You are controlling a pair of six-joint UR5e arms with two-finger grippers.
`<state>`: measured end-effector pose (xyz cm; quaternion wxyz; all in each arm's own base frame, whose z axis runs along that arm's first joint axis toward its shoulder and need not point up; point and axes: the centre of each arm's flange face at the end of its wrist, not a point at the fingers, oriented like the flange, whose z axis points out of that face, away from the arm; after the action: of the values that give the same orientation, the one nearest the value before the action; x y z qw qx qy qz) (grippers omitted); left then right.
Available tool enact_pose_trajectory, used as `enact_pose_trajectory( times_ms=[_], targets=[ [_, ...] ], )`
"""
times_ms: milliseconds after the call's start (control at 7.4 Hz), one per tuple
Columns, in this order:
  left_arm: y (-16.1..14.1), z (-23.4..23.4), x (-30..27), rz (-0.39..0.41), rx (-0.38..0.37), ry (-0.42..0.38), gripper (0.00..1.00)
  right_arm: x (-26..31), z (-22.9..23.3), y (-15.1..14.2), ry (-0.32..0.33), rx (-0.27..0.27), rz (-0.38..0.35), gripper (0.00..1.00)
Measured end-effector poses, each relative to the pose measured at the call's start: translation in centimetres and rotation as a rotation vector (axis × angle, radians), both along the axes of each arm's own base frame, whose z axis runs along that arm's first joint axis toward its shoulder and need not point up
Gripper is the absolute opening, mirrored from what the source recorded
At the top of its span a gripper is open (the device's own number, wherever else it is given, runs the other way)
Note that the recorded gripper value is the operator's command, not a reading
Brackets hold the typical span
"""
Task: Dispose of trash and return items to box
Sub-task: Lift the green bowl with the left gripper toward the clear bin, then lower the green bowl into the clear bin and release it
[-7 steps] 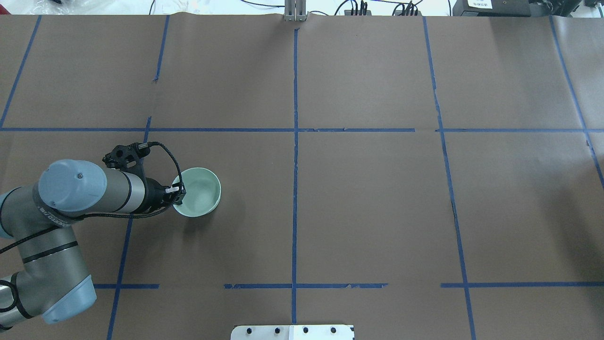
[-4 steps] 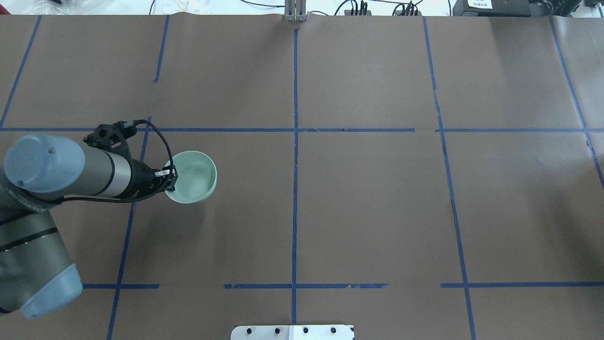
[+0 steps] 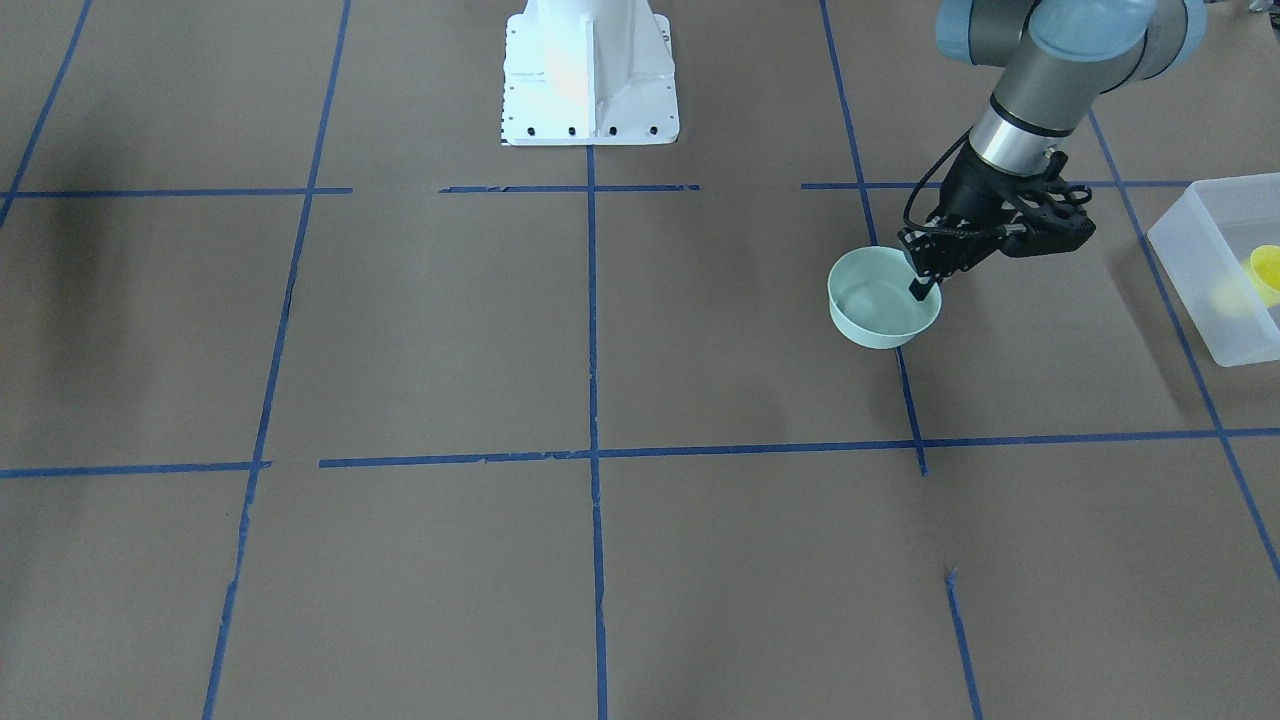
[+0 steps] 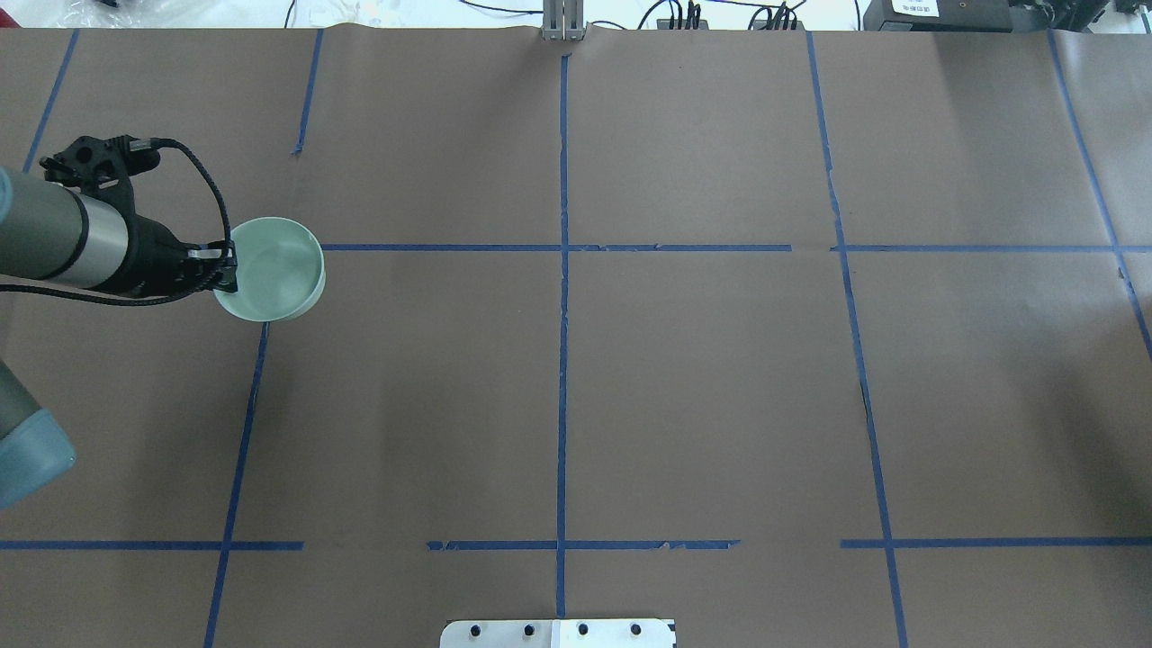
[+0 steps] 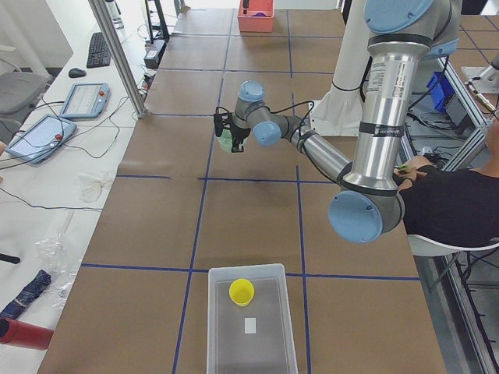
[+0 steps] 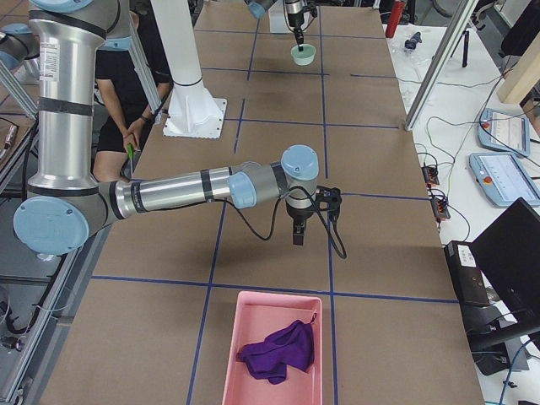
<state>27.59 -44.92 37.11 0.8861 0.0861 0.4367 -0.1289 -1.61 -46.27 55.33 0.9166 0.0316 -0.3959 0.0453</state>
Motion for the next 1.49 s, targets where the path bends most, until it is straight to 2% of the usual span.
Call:
enact_pose_trajectory(
  times_ms=[135, 541, 946, 1216, 1486],
  targets=[
    [-1.0, 1.8, -2.9, 0.027, 0.042, -0.039, 0.00, 0.9, 0.9, 0.0, 0.005, 0.013, -0.012, 1.00],
    [-3.6, 9.2, -13.4, 0.111, 0.127, -0.155, 0.00, 5.6, 5.4, 1.3, -0.015, -0.009, 0.006, 1.00],
    [-5.9, 17.6, -23.8, 0.159, 0.182, -0.299, 0.00, 8.3, 8.6, 2.6, -0.011, 0.029, -0.032, 1.00],
    [-5.4, 23.4, -30.2, 0.206, 0.191, -0.374, 0.00, 8.5, 8.5, 2.8, -0.010, 0.045, -0.038, 1.00],
    [-2.5, 29.4, -34.9, 0.267, 0.179, -0.421, 0.00, 8.6, 7.8, 2.7, -0.009, 0.059, -0.031, 1.00]
  ],
)
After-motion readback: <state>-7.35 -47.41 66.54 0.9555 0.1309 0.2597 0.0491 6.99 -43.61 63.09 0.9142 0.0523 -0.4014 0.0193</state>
